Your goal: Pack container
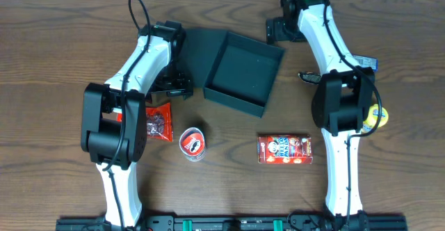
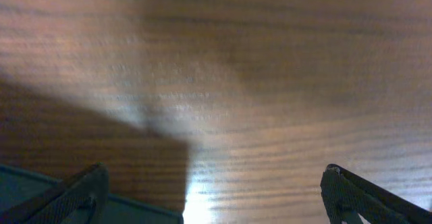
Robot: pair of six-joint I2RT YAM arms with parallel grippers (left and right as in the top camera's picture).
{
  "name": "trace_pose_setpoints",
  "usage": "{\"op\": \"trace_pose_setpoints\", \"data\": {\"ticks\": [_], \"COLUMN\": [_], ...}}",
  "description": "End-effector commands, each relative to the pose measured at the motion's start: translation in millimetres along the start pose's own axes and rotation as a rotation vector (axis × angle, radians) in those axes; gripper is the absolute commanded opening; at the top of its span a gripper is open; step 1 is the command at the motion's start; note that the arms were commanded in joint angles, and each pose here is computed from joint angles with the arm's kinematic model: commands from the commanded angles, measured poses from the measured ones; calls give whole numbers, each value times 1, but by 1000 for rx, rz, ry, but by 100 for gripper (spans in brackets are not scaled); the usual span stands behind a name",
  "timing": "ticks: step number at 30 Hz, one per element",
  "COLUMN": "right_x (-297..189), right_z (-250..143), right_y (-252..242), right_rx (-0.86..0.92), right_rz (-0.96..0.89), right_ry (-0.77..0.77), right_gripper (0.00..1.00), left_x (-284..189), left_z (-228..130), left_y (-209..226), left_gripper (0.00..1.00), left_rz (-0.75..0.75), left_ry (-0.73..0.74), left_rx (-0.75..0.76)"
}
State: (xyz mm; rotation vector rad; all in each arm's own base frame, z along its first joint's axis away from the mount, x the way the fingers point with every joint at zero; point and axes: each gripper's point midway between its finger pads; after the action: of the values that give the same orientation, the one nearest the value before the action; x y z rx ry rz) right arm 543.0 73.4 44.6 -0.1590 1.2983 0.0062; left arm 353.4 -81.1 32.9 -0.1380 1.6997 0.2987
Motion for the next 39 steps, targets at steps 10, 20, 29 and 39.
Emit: {"op": "trace_pose_setpoints", "data": {"ticks": [10, 20, 29, 39], "right_x": [-3, -10, -28, -34], "right_z": [-30, -67, -99, -104], "right_y": [1, 13, 47, 56], "right_rx": [-38, -46, -19, -5], "right_rz": [-11, 71, 277, 334], "right_ry": [122, 272, 418, 444], "right_gripper": [99, 99, 99, 99], "left_x": [0, -2, -7, -15], "left_z": [22, 37, 49, 64], "left_y": [-7, -19, -38, -59], "left_gripper": [95, 95, 95, 95], "left_rz": [-26, -81, -178, -280], "left_ry": [-79, -137, -179, -230], "left_rx": [-17, -34, -30, -45]}}
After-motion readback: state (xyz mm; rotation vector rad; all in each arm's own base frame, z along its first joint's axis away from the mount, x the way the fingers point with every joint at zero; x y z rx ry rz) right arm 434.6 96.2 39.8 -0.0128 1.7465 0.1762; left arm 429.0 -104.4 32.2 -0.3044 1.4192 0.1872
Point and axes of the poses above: each gripper's point midway between its finger pads, its own x axis out along the fingers, its own y axis along the line the jaws close on, z = x × y, and after that the axes turned 7 degrees about -x, right-handed
